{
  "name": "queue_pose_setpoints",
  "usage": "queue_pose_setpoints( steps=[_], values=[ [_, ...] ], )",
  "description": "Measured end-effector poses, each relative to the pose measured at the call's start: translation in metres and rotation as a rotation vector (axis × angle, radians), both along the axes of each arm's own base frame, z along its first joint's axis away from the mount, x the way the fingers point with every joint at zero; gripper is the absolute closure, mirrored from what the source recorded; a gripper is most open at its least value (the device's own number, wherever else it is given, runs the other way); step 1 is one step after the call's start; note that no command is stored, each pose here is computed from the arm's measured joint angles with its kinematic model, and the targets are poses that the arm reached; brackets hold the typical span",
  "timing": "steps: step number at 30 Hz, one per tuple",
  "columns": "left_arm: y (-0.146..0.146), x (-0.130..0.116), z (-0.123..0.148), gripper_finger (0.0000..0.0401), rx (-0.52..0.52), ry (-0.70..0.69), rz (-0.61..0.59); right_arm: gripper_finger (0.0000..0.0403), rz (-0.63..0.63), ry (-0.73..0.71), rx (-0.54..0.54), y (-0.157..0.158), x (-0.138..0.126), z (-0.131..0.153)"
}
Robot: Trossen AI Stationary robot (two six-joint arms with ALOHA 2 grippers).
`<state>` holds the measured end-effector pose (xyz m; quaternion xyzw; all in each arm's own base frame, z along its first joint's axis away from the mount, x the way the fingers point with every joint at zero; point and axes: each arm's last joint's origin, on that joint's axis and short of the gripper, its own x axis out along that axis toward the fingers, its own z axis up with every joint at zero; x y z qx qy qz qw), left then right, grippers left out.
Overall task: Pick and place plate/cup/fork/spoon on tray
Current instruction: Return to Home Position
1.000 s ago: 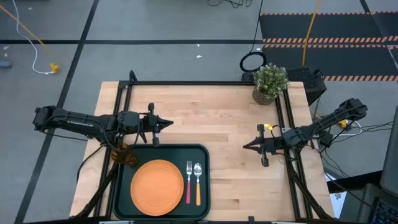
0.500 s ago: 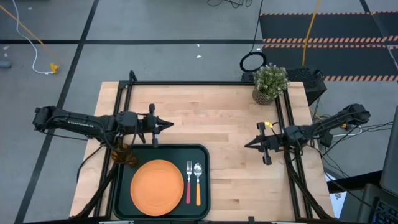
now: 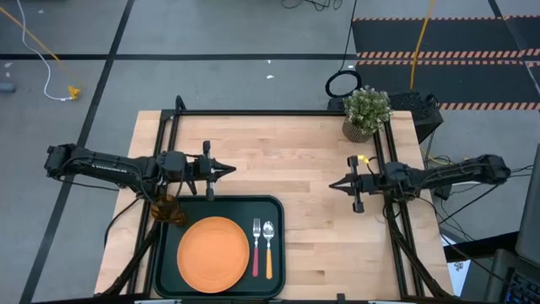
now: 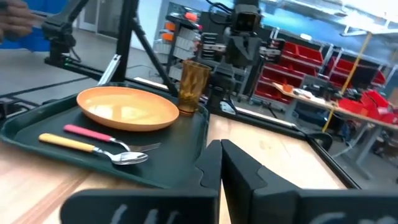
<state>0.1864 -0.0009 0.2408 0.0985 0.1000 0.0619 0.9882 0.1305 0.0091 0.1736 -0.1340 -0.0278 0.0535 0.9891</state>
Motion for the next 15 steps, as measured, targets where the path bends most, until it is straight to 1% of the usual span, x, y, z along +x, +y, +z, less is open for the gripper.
queue_pose_setpoints(
  steps=[9,11,13,15],
  values=[
    [-0.0001,0.0,-0.0001,0.0382,-0.008,0.0,0.001,0.0403,-0.028,0.013,0.026,-0.0023,-0.0005,-0.0009],
    [0.0,-0.0001,-0.0007,0.0382,-0.008,0.006,0.002,0.0403,-0.066,0.01,0.044,-0.0025,-0.0009,-0.0005],
    [0.0,-0.0003,-0.0013,0.0388,-0.008,0.012,0.002,0.0403,-0.099,0.021,0.036,-0.0022,-0.0014,-0.0016],
    [0.0002,-0.0005,-0.0022,0.0395,-0.008,0.022,0.003,0.0403,-0.088,0.04,0.012,-0.0007,-0.0022,-0.0034]
  ],
)
